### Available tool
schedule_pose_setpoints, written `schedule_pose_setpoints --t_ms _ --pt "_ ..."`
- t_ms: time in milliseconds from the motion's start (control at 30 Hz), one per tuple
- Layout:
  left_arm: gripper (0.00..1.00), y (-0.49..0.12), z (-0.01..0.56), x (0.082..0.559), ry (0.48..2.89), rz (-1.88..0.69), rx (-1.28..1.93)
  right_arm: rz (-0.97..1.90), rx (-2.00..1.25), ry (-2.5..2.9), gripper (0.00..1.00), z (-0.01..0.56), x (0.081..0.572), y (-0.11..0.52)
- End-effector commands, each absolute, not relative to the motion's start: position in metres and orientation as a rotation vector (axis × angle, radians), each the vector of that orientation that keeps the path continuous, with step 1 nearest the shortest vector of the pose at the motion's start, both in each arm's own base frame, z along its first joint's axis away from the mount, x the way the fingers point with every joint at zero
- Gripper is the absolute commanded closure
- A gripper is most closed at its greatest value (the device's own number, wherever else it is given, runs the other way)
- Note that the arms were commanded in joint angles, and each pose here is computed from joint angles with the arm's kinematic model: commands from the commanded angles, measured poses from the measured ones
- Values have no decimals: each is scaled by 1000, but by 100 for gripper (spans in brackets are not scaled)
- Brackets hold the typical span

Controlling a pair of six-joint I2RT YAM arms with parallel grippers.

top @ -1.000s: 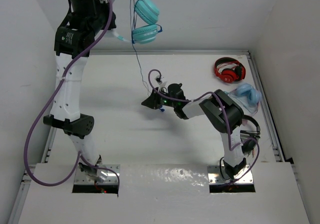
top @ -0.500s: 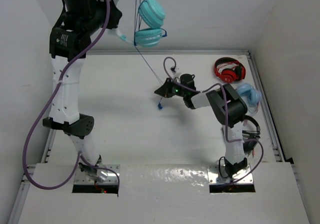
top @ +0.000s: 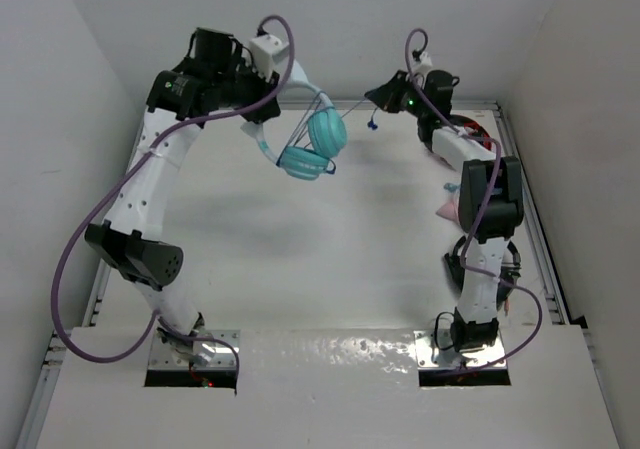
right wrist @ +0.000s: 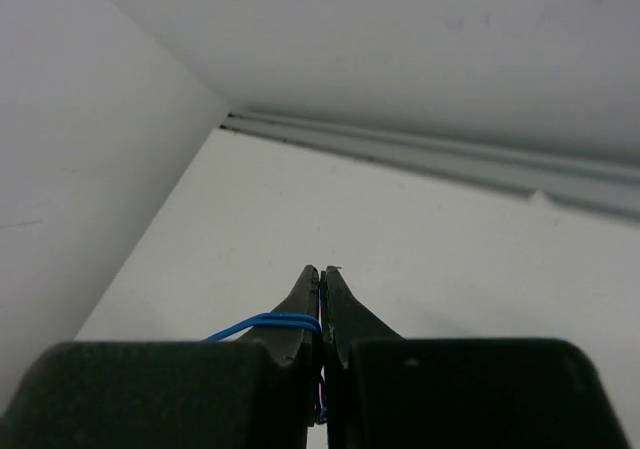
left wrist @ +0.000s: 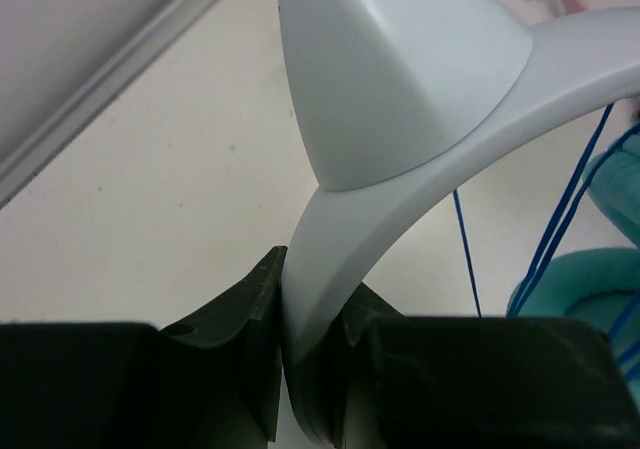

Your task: Wrap the headphones

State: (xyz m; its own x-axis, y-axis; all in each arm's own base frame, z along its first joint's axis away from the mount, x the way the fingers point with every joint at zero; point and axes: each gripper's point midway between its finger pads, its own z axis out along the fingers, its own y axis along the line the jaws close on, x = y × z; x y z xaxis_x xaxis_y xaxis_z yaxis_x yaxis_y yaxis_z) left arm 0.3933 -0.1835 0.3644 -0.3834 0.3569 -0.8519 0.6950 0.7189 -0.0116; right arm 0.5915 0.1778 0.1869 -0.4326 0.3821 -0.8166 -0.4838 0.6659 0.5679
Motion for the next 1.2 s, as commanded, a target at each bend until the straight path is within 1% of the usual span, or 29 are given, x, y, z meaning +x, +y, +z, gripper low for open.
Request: schedule_pose_setpoints --t_ms 0,33,67,133,167,333,433,500,667,733,867,933,1033,1167 --pt "100 -187 343 364 2009 -399 1035 832 -159 1704 100 255 603 152" --pt "100 -186 332 363 2025 -377 1070 803 -191 1707 100 260 601 151" --pt "100 -184 312 362 2078 -359 1097 782 -218 1668 100 283 599 150" --pt "100 -178 291 363 2116 -260 1160 751 -249 1660 100 296 596 148" --pt "100 -175 273 361 2161 -231 1195 737 -267 1631 100 314 593 147" --pt "100 -164 231 364 2242 -72 1258 703 -311 1601 100 344 580 145" --pt "100 -154 218 376 2279 29 1191 705 -336 1590 100 357 566 147" --pt "100 -142 215 387 2303 140 1117 719 -364 1587 100 362 554 150" --pt "100 -130 199 395 2370 254 1042 753 -421 1578 100 380 531 160" --pt "100 -127 186 396 2407 281 1038 781 -452 1587 100 386 516 171" --pt "100 -120 181 405 2429 359 979 822 -547 1577 100 395 480 203" --pt "100 -119 182 414 2428 381 923 807 -612 1618 100 383 466 218" --pt "100 -115 182 424 2450 397 855 795 -650 1677 100 371 451 227" --pt "100 -110 181 433 2476 405 784 816 -627 1692 100 380 440 228"
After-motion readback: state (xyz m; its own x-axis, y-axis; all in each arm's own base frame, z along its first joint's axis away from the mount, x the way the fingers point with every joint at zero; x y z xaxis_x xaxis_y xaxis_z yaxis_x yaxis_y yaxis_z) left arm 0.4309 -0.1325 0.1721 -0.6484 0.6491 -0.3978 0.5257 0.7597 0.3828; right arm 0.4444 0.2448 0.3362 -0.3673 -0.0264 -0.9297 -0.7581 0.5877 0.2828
